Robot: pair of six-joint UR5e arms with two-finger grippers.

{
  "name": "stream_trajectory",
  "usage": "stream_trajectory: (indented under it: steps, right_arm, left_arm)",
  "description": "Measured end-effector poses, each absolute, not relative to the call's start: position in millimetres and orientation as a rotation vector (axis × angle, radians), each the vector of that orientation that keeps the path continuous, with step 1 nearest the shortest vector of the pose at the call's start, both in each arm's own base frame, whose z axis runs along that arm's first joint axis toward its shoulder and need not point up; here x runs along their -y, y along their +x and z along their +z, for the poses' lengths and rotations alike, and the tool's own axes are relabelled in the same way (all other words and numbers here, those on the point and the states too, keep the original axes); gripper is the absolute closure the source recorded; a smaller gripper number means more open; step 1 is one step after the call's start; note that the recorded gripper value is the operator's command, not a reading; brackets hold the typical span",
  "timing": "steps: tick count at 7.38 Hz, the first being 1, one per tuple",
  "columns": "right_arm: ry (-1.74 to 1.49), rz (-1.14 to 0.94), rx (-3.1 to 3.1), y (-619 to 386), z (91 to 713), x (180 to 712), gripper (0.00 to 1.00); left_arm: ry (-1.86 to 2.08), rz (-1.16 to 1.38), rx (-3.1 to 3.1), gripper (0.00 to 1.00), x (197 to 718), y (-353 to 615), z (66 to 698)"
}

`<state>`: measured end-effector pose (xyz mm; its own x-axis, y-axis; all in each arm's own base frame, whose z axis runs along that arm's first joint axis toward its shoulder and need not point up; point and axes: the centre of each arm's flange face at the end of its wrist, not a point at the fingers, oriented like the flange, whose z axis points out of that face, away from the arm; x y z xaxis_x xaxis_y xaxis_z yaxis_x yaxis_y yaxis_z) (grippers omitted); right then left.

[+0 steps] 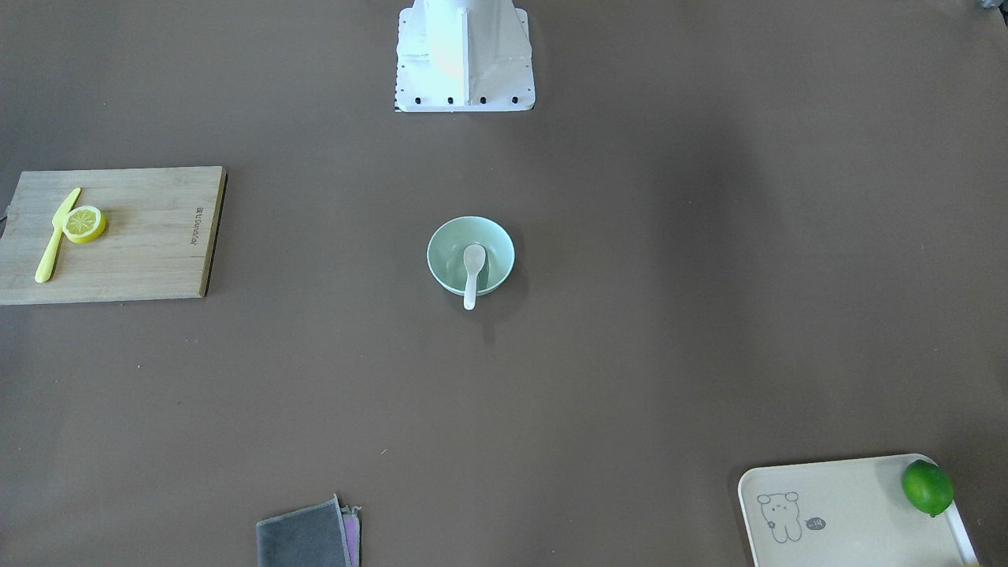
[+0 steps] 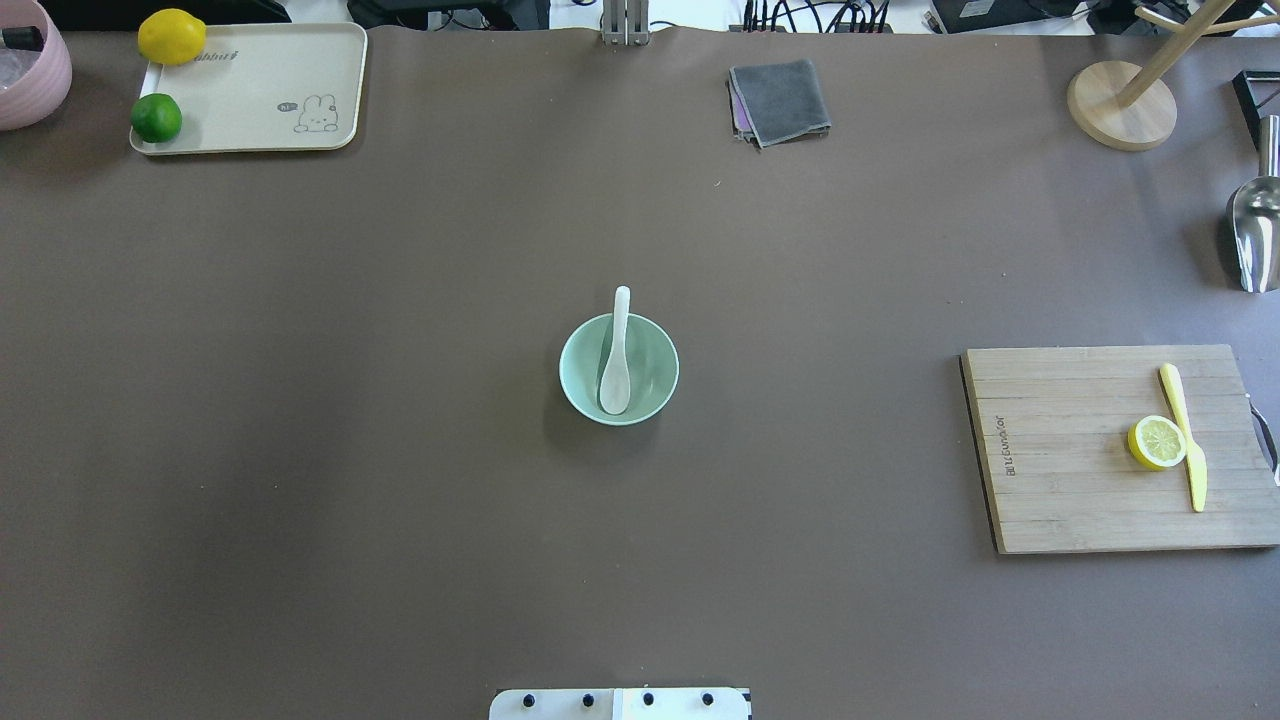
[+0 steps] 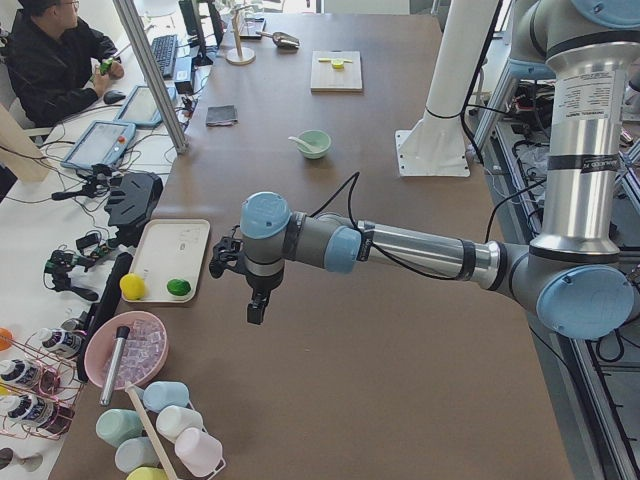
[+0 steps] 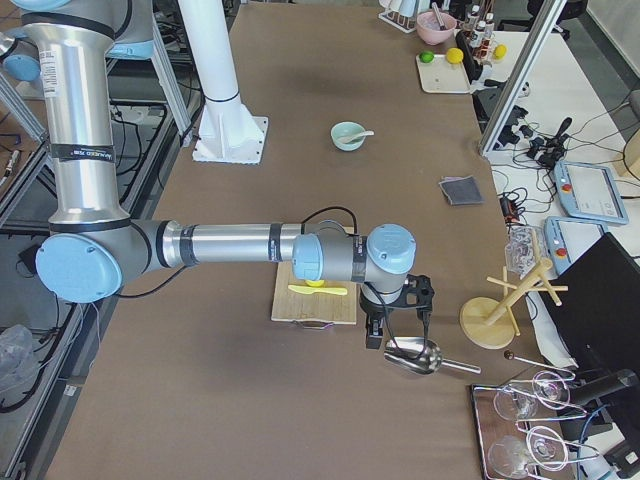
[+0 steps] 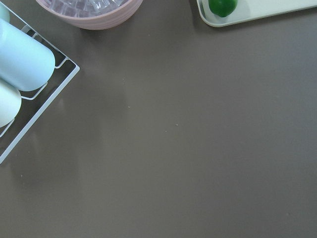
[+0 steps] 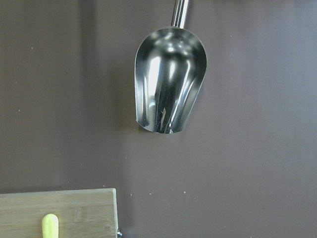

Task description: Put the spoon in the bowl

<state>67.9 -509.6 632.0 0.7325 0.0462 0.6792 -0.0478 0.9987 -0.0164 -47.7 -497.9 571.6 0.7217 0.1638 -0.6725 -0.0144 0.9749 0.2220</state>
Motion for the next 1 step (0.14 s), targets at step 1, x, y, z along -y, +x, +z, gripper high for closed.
stream_trajectory:
  steps: [1]
  right_arm:
    - [0.003,0.051,0.748,67.9,631.3,509.6,0.00]
  left_arm:
    - [0.207,0.099,-0.759,0.02,497.8,-47.8,571.9]
